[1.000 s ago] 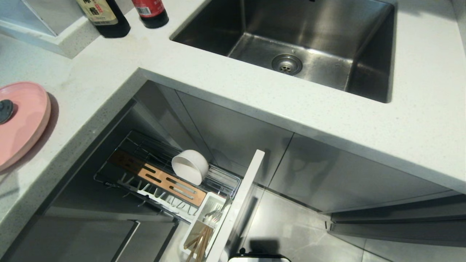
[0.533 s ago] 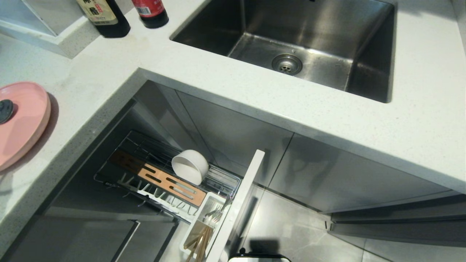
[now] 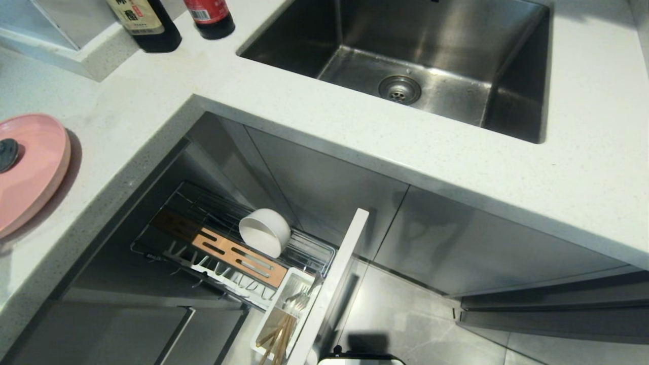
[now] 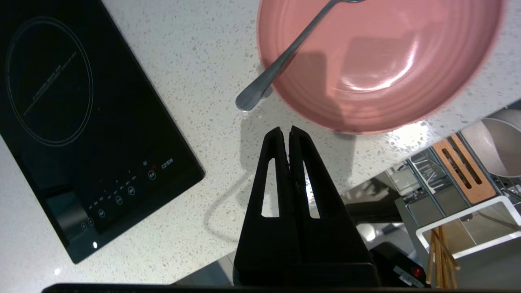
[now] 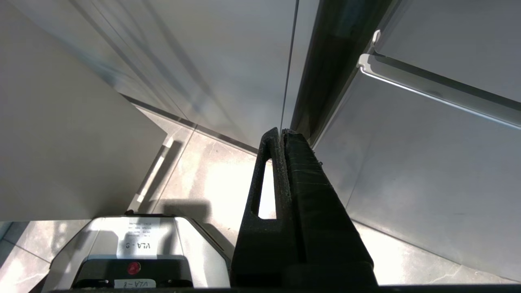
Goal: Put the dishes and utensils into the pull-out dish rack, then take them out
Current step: Pick up the spoon and place it in the cupboard
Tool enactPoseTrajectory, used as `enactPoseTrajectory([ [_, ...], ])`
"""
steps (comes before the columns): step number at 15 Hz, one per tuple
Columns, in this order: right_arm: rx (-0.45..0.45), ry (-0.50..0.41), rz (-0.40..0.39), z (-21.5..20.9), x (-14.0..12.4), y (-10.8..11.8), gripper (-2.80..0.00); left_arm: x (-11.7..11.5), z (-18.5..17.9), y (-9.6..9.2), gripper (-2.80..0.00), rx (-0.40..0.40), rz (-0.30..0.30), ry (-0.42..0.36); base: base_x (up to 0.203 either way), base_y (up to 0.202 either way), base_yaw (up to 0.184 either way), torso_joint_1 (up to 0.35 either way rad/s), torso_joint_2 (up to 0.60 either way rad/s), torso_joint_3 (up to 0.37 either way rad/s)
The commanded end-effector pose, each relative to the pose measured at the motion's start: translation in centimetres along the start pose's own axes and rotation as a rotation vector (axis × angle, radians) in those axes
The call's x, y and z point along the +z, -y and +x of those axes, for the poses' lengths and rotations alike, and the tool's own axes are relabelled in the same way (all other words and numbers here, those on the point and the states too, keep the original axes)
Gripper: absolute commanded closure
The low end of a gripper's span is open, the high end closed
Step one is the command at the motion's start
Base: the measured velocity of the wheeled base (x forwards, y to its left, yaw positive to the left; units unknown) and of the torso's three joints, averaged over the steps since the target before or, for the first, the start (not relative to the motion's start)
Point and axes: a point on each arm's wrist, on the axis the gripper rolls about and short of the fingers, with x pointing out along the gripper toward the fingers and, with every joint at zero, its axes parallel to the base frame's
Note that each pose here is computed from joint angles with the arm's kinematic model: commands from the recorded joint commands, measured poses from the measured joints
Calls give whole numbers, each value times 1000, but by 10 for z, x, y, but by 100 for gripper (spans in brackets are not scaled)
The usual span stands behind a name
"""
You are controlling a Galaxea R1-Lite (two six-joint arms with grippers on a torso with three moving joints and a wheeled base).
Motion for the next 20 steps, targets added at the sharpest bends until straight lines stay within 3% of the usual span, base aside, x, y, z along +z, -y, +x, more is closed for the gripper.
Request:
enactPoseTrajectory([
  [1,0,-2,0,0,0,0,0,10,22,-8,0,0,4,-73,0,0,0,0,0,0],
  [4,0,-2,0,0,0,0,0,8,32,-16,0,-41,47,-126,0,0,0,0,0,0],
  [10,0,-2,0,0,0,0,0,17,67,-33,0,-74,39,-197,0,0,0,0,0,0],
  [14,0,-2,0,0,0,0,0,20,83,-35,0,-187,58,-198,0,0,0,0,0,0],
  [18,0,-2,1,0,0,0,0,21,103,-41,0,-215,53,-244,0,0,0,0,0,0],
  [19,0,-2,0,0,0,0,0,21,106,-42,-280,-218,49,-253,0,0,0,0,0,0],
  [20,0,-2,0,0,0,0,0,22,110,-44,-280,-220,47,-258,0,0,0,0,0,0],
])
